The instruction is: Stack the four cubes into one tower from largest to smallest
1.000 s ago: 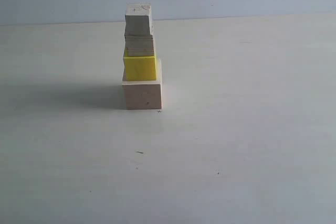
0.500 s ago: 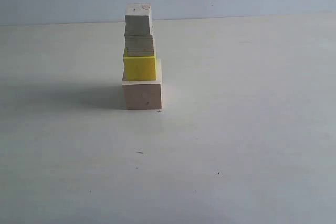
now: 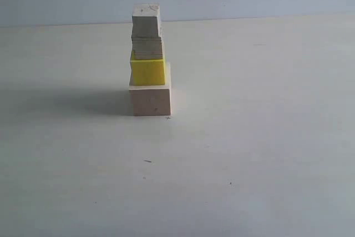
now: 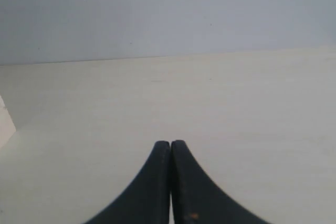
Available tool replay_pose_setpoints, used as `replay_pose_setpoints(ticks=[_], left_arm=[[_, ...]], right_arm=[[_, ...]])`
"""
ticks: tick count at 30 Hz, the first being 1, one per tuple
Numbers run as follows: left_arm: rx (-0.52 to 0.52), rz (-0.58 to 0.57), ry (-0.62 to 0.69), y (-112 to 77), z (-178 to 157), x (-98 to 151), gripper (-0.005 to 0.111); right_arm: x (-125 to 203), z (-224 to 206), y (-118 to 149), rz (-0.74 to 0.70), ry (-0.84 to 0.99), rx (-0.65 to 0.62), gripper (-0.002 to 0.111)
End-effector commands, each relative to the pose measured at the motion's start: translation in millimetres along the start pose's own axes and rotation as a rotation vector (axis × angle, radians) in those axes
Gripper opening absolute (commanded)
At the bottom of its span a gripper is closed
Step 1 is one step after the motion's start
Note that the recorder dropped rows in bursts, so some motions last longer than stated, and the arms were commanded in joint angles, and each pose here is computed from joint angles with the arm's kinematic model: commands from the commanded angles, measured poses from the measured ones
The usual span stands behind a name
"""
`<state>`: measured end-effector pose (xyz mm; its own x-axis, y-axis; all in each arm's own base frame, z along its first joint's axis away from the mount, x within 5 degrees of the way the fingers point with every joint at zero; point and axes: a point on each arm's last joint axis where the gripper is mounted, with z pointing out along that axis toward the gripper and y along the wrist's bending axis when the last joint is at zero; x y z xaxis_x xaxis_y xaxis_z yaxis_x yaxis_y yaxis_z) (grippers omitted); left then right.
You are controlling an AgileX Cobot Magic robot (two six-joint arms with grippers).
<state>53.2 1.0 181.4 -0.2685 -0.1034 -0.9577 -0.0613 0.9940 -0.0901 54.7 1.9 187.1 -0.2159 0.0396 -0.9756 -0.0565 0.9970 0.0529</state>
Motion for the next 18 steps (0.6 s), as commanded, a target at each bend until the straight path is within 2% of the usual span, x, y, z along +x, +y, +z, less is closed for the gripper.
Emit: replay_pose_setpoints(ticks=[1, 9, 18], left_arm=[[0.007, -0.009, -0.008, -0.4, 0.1, 0.3, 0.0], [0.007, -0.009, -0.008, -0.4, 0.1, 0.3, 0.0], [0.007, -0.009, -0.008, -0.4, 0.1, 0.3, 0.0]], right_arm=[[4.4, -0.2, -2.1, -0.013, 0.034, 0.029, 0.0], [4.3, -0.6, -6.5, 0.013, 0.03, 0.11, 0.0], [4.3, -0.7, -6.8, -0.005, 0.031, 0.114, 0.0]])
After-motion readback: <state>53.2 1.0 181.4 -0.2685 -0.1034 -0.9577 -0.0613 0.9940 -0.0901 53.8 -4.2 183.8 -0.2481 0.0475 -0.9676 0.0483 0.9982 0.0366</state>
